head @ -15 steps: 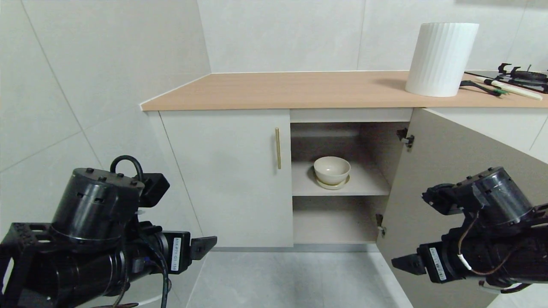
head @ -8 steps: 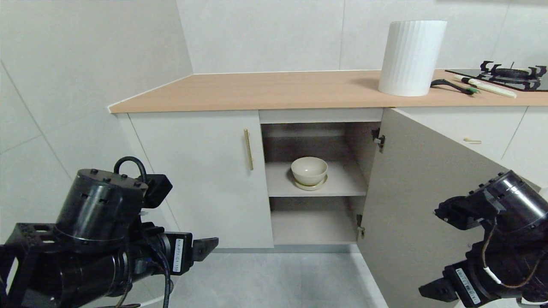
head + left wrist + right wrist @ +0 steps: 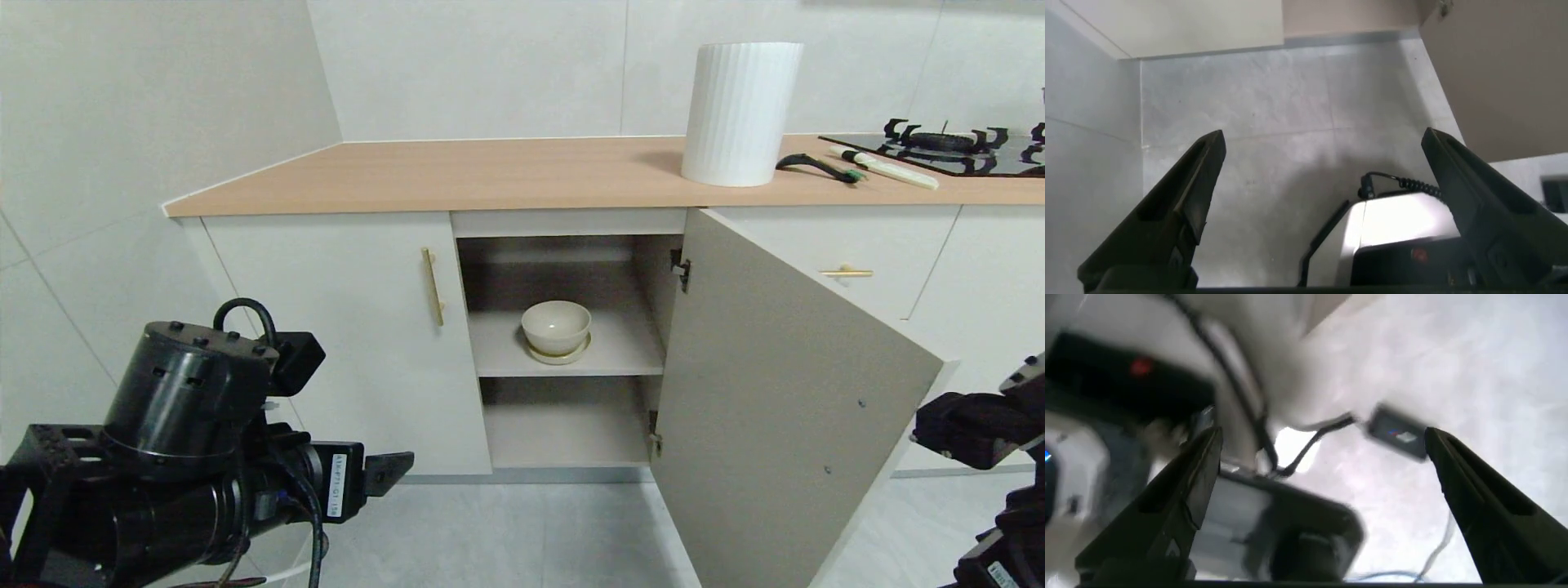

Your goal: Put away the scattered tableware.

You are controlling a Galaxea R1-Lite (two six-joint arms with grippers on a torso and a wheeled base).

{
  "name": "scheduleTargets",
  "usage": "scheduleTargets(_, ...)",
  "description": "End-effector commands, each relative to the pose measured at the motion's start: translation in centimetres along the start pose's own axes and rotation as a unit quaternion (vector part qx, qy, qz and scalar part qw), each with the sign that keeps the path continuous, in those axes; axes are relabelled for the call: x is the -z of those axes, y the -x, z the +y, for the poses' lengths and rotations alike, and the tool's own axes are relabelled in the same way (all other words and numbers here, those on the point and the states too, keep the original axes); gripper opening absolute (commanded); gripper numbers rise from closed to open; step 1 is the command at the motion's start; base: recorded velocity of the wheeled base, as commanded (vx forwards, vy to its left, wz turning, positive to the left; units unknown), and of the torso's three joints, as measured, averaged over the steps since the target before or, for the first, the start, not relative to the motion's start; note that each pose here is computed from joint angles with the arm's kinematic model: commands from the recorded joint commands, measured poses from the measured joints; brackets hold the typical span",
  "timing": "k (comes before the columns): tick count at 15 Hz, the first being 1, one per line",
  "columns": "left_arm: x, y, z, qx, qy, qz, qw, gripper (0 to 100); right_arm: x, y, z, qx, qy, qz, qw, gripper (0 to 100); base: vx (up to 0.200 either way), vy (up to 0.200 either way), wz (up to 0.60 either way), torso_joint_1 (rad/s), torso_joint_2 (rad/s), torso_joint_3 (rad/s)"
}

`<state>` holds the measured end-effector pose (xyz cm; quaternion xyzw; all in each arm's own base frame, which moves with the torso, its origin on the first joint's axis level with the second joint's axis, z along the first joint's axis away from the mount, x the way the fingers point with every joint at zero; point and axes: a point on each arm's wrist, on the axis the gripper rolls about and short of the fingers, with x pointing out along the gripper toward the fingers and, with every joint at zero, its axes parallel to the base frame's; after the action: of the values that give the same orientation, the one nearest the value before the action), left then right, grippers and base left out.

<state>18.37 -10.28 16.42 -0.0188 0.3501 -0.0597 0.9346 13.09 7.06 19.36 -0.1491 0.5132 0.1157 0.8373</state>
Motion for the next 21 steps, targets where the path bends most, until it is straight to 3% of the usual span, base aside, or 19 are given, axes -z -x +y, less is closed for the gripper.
scheduleTargets(1,0.0,0.0,0.0,0.001,0.000,0.000,1.0000,100,0.1,1.0,-1.3,0.044,-0.035,-0.026,0.998,100,0.000,0.000,0.00,0.000,0.00,0.000)
scheduleTargets(6,0.0,0.0,0.0,0.001,-0.001,0.000,1.0000,100,-1.6,0.7,-5.2,0.114,-0.144,-0.017,0.983,100,0.000,0.000,0.00,0.000,0.00,0.000)
scheduleTargets(12,0.0,-0.1,-0.1,0.000,-0.001,0.001,1.0000,100,-4.9,-3.0,-9.2,0.150,-0.234,-0.055,0.959,100,0.000,0.000,0.00,0.000,0.00,0.000)
scheduleTargets(16,0.0,-0.1,-0.1,0.000,-0.001,0.001,1.0000,100,-6.4,-4.3,-9.6,0.148,-0.275,-0.099,0.945,100,0.000,0.000,0.00,0.000,0.00,0.000)
scheduleTargets(21,0.0,0.0,0.0,0.001,0.000,0.000,1.0000,100,-7.4,-4.6,-7.2,0.097,-0.274,-0.112,0.950,100,0.000,0.000,0.00,0.000,0.00,0.000)
